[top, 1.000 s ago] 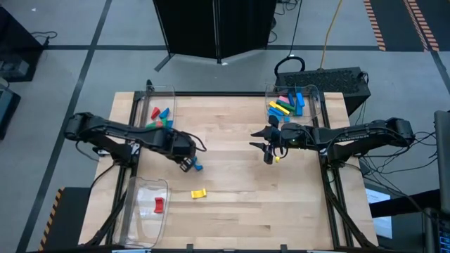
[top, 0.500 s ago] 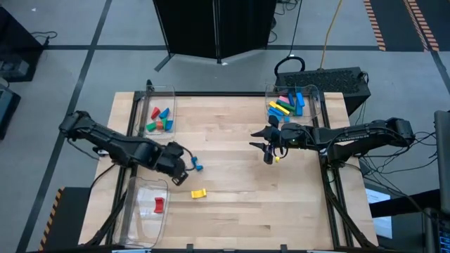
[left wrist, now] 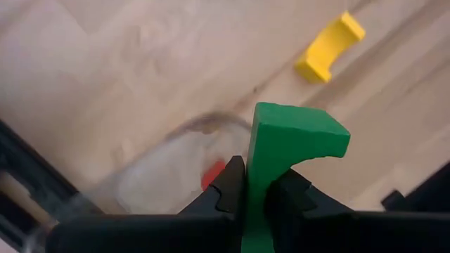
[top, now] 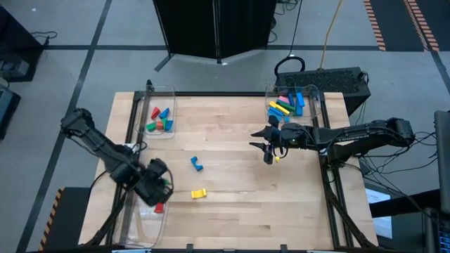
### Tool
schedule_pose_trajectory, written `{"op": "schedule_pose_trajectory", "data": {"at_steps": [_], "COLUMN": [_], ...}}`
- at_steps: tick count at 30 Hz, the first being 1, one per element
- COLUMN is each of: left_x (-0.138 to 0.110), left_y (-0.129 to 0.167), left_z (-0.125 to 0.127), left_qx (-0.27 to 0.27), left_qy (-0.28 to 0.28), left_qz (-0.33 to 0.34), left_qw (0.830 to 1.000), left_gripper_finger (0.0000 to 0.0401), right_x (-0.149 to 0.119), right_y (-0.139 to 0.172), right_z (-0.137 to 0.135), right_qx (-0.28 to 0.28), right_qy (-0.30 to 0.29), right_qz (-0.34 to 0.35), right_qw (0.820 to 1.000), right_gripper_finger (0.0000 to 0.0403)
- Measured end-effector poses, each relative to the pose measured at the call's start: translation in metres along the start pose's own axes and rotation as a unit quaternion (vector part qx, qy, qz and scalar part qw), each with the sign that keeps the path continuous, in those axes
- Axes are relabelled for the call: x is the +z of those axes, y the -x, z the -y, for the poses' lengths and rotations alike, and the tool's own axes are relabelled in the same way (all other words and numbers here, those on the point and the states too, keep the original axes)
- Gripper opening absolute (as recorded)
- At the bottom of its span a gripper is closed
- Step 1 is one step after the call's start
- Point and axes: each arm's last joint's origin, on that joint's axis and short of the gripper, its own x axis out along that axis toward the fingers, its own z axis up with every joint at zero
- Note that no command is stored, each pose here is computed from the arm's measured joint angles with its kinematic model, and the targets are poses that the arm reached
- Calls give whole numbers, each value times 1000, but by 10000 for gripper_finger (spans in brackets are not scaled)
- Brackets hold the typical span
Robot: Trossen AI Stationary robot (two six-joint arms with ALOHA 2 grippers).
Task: Sort blocks by size
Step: Put the green arch block into the bottom left transparent bin
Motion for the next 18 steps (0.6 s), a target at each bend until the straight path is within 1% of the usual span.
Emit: {"op": "schedule_pose_trajectory", "data": {"at_steps": [6, 11, 14, 18], "left_x": [-27, -44, -53, -64], "left_y": [4, 3, -2, -16], "left_z": [-2, -3, -2, -1], "left_qx": [-7, -8, 2, 34], "left_qy": [25, 35, 42, 50], "left_qz": [-10, 1, 6, -5], "left_qw": [1000, 999, 999, 998], "left_gripper_finger": [38, 38, 38, 38], "right_x": [0, 1, 1, 1], "right_y": [0, 0, 0, 0], "right_z": [0, 0, 0, 0], "right_qx": [0, 0, 0, 1], "right_qy": [-2, -6, -7, -9], "right_qz": [0, 4, 5, 7], "right_qw": [1000, 1000, 1000, 1000], "right_gripper_finger": [148, 148, 148, 148]}}
